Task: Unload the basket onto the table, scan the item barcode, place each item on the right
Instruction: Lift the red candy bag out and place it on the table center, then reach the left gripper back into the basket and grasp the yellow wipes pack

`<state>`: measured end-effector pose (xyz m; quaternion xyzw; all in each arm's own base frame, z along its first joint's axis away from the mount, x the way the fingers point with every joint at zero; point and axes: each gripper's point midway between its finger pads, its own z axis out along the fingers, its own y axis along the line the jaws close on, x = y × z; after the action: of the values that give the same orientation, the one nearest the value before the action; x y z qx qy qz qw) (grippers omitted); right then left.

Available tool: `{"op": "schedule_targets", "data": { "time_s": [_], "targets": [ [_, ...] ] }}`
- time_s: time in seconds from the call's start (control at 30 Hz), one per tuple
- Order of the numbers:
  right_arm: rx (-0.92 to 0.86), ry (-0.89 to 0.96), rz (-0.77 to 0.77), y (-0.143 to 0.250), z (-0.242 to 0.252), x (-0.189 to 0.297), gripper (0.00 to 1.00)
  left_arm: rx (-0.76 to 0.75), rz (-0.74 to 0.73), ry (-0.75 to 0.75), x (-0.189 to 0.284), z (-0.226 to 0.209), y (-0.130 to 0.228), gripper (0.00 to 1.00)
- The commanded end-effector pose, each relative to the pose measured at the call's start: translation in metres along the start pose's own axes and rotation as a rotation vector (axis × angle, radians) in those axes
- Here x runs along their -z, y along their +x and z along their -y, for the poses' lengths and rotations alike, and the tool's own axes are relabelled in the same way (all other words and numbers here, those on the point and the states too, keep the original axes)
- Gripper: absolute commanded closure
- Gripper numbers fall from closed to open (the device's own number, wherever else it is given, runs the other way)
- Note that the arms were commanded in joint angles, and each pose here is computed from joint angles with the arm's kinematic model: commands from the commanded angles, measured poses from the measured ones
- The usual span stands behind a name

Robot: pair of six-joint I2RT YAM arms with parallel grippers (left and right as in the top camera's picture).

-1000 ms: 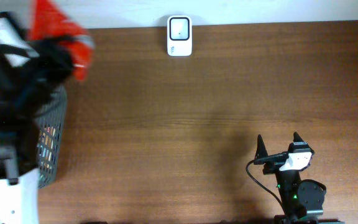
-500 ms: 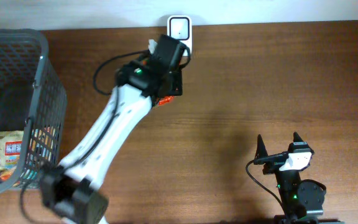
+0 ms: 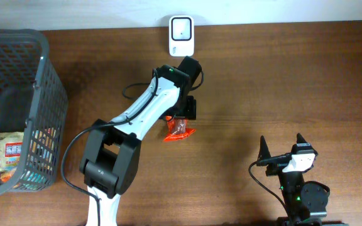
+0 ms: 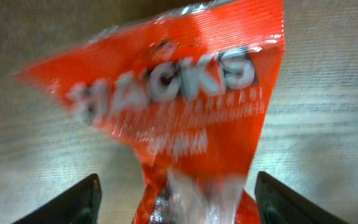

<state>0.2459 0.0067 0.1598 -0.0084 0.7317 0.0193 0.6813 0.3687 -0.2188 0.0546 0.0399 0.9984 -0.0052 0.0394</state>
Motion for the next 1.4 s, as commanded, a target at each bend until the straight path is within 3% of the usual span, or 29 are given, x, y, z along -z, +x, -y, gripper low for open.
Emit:
{"op": "schedule_targets", "data": {
  "time_s": [0.0,0.17,0.33,0.47,0.6,0.7,0.9,1.1,1.37],
  "targets": [
    [0.006,0.018,-0.005,0.004,0.004,0.0,0.02,-0.016,0.03,0.018,0.032,-0.004,-0.013,0.2],
    [0.006,0.018,-0.005,0.004,0.004,0.0,0.01,0.074,0.163,0.043,0.131,-0.043,-0.055,0.25],
    [0.006,0.018,-0.005,0.004,0.004,0.0,0.02,0.265,0.435,0.048,0.251,-0.13,-0.08,0.28],
    [0.006,0.018,-0.005,0.004,0.004,0.0,0.01,0.457,0.679,0.029,0.328,-0.221,-0.075,0.24],
    [0.006,0.018,-0.005,0.004,0.004,0.0,0.02,0.707,0.783,-0.029,0.36,-0.32,-0.044,0.23],
    [0.006,0.018,-0.005,0.004,0.004,0.0,0.02,0.862,0.755,-0.063,0.353,-0.38,-0.018,0.28],
    [0.006,0.018,-0.005,0.004,0.004,0.0,0.02,1.116,0.529,-0.145,0.303,-0.454,0.049,0.23],
    [0.006,0.018,-0.005,0.004,0.004,0.0,0.02,1.27,0.208,-0.117,0.21,-0.469,0.084,0.2],
    [0.006,0.018,-0.005,0.004,0.004,0.0,0.02,1.304,0.054,-0.182,0.102,-0.474,0.091,0.21]
  ]
}}
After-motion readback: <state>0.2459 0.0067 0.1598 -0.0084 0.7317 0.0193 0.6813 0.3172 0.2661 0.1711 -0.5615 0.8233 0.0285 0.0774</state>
